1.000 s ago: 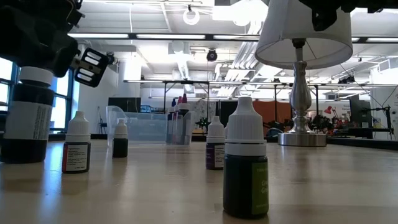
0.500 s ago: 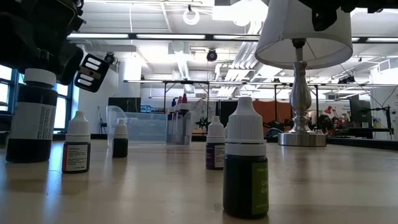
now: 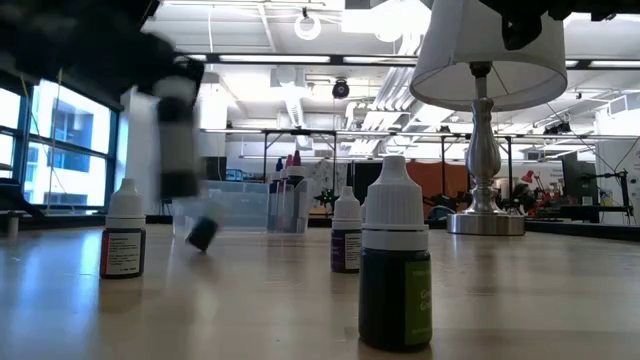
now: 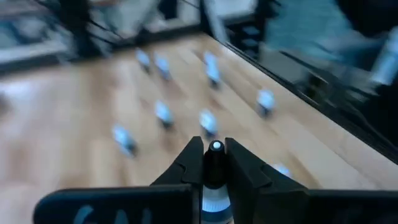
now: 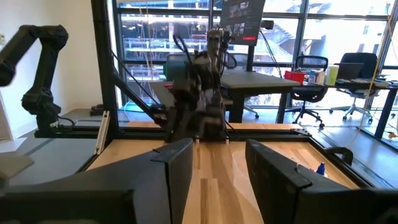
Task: Pick & Place food coloring
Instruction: Put the big black food coloring bottle into the transparent bin
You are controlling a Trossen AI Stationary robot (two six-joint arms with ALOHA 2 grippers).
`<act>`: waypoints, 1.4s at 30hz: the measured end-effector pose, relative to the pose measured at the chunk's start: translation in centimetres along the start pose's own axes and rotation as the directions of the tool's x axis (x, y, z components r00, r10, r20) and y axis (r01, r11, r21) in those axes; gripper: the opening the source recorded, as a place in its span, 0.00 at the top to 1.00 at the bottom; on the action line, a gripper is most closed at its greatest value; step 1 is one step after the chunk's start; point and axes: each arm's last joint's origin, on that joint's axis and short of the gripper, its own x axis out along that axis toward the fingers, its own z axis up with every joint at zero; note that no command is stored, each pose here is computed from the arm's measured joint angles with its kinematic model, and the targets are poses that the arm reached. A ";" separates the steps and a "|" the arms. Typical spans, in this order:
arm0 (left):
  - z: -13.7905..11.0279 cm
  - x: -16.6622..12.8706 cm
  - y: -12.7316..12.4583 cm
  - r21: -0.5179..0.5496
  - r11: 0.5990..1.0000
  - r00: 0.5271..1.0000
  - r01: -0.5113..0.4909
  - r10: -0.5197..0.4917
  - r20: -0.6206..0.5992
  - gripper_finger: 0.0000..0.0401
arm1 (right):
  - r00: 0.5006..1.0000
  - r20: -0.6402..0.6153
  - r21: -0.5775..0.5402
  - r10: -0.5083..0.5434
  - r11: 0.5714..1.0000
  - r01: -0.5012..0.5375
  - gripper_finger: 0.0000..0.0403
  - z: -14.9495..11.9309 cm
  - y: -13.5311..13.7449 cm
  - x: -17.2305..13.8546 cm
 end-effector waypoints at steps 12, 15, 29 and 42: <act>7.7 0.0 2.9 0.101 0.816 0.808 -0.570 0.578 -0.110 0.91 | 1.000 0.000 -0.001 -0.007 1.000 0.007 0.65 0.0 0.0 0.0; 7.6 -0.3 4.1 0.038 0.770 0.762 -0.637 0.636 -0.118 0.91 | 1.000 0.000 0.000 -0.007 1.000 0.007 0.65 0.0 0.0 0.0; 1.1 -3.2 13.7 -0.201 0.618 0.646 -0.760 0.686 -0.334 0.91 | 1.000 0.000 -0.003 -0.007 1.000 0.007 0.65 0.0 0.0 0.0; -2.9 -1.1 15.8 -0.230 0.615 0.654 -0.754 0.672 -0.347 0.88 | 1.000 0.000 0.000 -0.008 1.000 0.008 0.65 0.0 0.0 0.0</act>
